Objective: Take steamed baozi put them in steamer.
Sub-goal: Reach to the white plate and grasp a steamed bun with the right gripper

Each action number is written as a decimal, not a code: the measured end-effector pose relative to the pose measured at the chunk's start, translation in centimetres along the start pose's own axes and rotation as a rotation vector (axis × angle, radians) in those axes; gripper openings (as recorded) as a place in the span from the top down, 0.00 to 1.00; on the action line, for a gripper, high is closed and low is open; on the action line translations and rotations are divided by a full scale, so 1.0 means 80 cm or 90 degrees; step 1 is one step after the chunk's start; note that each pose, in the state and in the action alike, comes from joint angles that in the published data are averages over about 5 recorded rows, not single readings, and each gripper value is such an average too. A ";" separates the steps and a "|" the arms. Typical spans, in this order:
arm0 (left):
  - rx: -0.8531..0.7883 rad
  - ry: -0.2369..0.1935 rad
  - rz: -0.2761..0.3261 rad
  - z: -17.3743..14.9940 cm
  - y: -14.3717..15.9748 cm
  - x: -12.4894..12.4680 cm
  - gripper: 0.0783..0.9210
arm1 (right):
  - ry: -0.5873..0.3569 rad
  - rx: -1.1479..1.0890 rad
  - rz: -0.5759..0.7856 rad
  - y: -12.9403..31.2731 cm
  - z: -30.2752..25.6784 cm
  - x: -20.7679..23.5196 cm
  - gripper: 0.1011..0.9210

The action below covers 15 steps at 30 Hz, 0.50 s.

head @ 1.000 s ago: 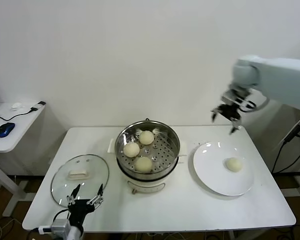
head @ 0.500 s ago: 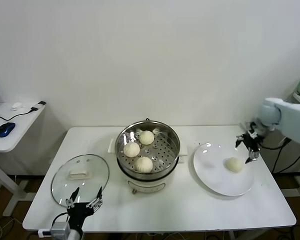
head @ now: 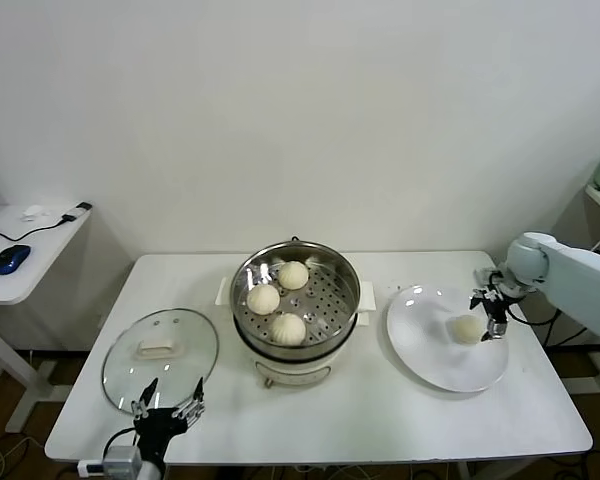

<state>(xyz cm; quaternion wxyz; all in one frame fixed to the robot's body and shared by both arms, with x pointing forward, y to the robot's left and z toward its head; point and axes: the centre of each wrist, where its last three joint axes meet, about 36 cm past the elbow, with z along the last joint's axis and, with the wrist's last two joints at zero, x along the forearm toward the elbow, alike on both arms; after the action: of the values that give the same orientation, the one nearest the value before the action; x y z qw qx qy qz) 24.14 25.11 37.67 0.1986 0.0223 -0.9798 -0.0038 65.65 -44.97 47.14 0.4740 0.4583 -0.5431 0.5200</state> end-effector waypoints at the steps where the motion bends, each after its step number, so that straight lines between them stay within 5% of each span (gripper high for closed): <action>1: 0.000 0.000 -0.001 0.000 0.000 0.000 0.12 | -0.001 -0.003 0.000 0.000 -0.001 -0.003 0.12; 15: -0.001 -0.002 0.002 -0.004 0.000 0.002 0.12 | -0.008 -0.023 -0.014 -0.002 -0.002 -0.005 0.36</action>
<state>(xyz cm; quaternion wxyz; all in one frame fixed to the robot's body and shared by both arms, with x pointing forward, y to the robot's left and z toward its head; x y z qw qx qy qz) 24.11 25.09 38.06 0.1968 0.0208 -0.9802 -0.0043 65.90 -44.83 46.77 0.4843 0.4590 -0.5504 0.5018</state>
